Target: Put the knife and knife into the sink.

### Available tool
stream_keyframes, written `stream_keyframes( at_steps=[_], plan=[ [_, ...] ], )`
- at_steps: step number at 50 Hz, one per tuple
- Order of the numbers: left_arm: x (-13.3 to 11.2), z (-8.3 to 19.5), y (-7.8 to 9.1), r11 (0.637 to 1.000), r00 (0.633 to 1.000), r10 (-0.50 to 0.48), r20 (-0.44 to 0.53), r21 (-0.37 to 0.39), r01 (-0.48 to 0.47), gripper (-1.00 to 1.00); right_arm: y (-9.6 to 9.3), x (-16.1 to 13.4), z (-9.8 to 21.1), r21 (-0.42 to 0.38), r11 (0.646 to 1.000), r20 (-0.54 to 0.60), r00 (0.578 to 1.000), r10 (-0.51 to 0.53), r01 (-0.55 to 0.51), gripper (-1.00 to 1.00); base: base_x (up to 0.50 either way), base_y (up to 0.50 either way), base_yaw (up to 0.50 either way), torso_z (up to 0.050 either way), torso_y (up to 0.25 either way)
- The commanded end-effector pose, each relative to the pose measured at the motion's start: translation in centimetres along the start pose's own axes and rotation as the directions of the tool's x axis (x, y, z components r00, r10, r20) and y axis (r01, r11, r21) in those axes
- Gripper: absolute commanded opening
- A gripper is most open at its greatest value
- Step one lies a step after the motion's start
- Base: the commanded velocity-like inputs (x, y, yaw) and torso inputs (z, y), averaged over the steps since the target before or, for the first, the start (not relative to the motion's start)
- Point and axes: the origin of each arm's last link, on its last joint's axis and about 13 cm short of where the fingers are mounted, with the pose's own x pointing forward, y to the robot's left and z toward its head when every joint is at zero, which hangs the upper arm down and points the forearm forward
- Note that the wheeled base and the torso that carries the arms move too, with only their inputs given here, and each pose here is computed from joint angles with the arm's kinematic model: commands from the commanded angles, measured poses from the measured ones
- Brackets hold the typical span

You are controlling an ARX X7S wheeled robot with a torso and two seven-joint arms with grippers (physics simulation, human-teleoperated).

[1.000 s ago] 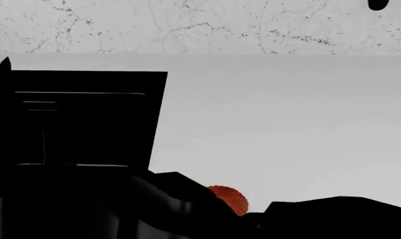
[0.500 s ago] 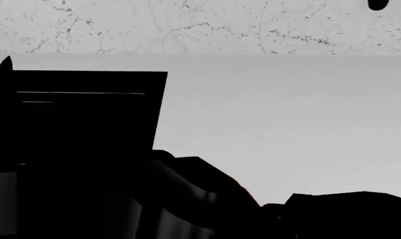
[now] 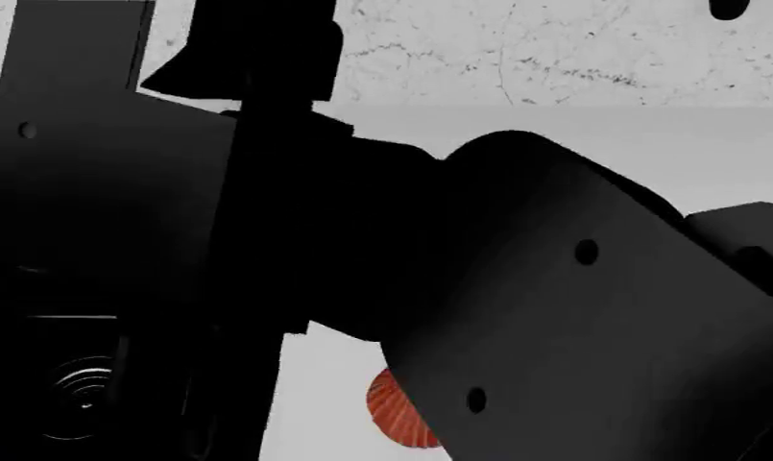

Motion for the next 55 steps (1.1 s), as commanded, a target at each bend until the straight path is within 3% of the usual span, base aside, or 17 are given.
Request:
stream_keyframes(
  at_steps=[1, 4, 8, 10, 11, 13, 17, 18, 22, 26, 27, 31, 35, 36, 39, 50, 55],
  plan=[
    [-0.1, 0.2, 0.0, 1.0, 1.0, 0.003, 0.002, 0.001, -0.003, 1.0, -0.7, -7.2, -0.4, 0.129, 0.941, 0.049, 0.945, -0.322, 0.314, 1.0, 0.0, 0.0, 0.0, 0.0, 0.0],
    [-0.3, 0.3, -0.1, 1.0, 1.0, 0.003, 0.002, 0.001, -0.003, 1.0, -0.6, -8.0, -0.8, 0.213, 0.881, 0.011, 0.9, -0.435, 0.423, 1.0, 0.0, 0.0, 0.0, 0.0, 0.0],
    [-0.4, 0.2, -0.1, 1.0, 1.0, 0.001, 0.002, 0.001, -0.001, 1.0, -0.4, -8.1, -2.5, 0.316, 0.7, -0.122, 0.759, -0.639, 0.641, 1.0, 0.0, 0.0, 0.0, 0.0, 0.0],
    [-0.5, 0.3, -0.1, 1.0, 1.0, 0.001, 0.001, 0.004, -0.001, 1.0, -0.2, -8.2, -2.9, 0.312, 0.617, -0.161, 0.68, -0.715, 0.722, 1.0, 0.0, 0.0, 0.0, 0.0, 0.0],
    [-0.6, 0.3, -0.1, 1.0, 1.0, 0.003, 0.003, 0.004, -0.003, 1.0, -0.1, -8.2, -3.0, 0.277, 0.554, -0.174, 0.608, -0.775, 0.785, 1.0, 0.0, 0.0, 0.0, 0.0, 0.0],
    [-0.8, 0.3, -0.1, 1.0, 1.0, 0.002, 0.004, 0.002, -0.002, 1.0, 0.4, -8.3, -3.2, 0.31, 0.538, -0.161, 0.601, -0.783, 0.784, 1.0, 0.0, 0.0, 0.0, 0.0, 0.0],
    [-1.1, 0.3, 0.0, 1.0, 1.0, 0.006, 0.008, 0.003, -0.006, 1.0, 1.3, -8.4, -4.3, 0.248, 0.433, -0.244, 0.489, -0.838, 0.866, 1.0, 0.0, 0.0, 0.0, 0.0, 0.0],
    [-1.1, 0.3, 0.0, 1.0, 1.0, 0.007, 0.009, 0.005, -0.007, 1.0, 1.4, -8.5, -4.3, 0.271, 0.436, -0.234, 0.498, -0.835, 0.858, 1.0, 0.0, 0.0, 0.0, 0.0, 0.0],
    [-1.0, 0.2, 0.0, 1.0, 1.0, 0.004, 0.011, 0.008, -0.004, 1.0, 2.1, -8.7, -4.9, 0.354, 0.363, -0.205, 0.45, -0.869, 0.862, 1.0, 0.0, 0.0, 0.0, 0.0, 0.0],
    [-1.0, 0.0, 0.0, 1.0, 1.0, 0.004, 0.014, 0.004, -0.004, 1.0, 3.2, -8.2, -6.4, 0.408, 0.341, -0.209, 0.45, -0.868, 0.847, 1.0, 0.0, 0.0, 0.0, 0.0, 0.0],
    [-1.1, 0.0, -0.1, 1.0, 1.0, 0.003, 0.015, 0.003, -0.003, 1.0, 3.5, -8.1, -6.8, 0.42, 0.306, -0.184, 0.41, -0.893, 0.854, 1.0, 0.0, 0.0, 0.0, 0.0, 0.0],
    [-1.0, -0.1, -0.1, 1.0, 1.0, 0.002, 0.021, 0.002, -0.002, 1.0, 4.2, -7.5, -8.1, 0.402, 0.295, -0.176, 0.39, -0.904, 0.867, 1.0, 0.0, 0.0, 0.0, 0.0, 0.0],
    [-1.0, -0.4, -0.1, 1.0, 1.0, 0.001, 0.021, 0.005, -0.001, 1.0, 4.4, -6.7, -9.0, 0.41, 0.305, -0.177, 0.403, -0.898, 0.86, 1.0, 0.0, 0.0, 0.0, 0.0, 0.0],
    [-1.0, -0.4, -0.2, 1.0, 1.0, 0.0, 0.021, 0.003, 0.0, 1.0, 4.5, -6.4, -9.3, 0.361, 0.334, -0.165, 0.412, -0.896, 0.871, 1.0, 0.0, 0.0, 0.0, 0.0, 0.0],
    [-1.0, -0.4, -0.3, 1.0, 1.0, -0.005, 0.023, 0.0, 0.005, 1.0, 4.6, -6.1, -10.2, 0.385, 0.311, -0.188, 0.403, -0.895, 0.869, 1.0, 0.0, 0.0, 0.0, 0.0, 0.0],
    [-1.0, -0.7, -0.7, 1.0, 0.999, -0.022, 0.031, -0.013, 0.023, 1.0, 4.2, -4.3, -12.4, 0.446, 0.305, -0.194, 0.423, -0.885, 0.841, 1.0, 0.0, 0.0, 0.0, 0.0, 0.0],
    [-1.0, -1.2, -1.0, 0.999, 0.999, -0.033, 0.03, -0.019, 0.033, 1.0, 3.9, -2.9, -13.5, 0.501, 0.293, -0.241, 0.456, -0.856, 0.815, 1.0, 0.0, 0.0, 0.0, 0.0, 0.0]
  ],
)
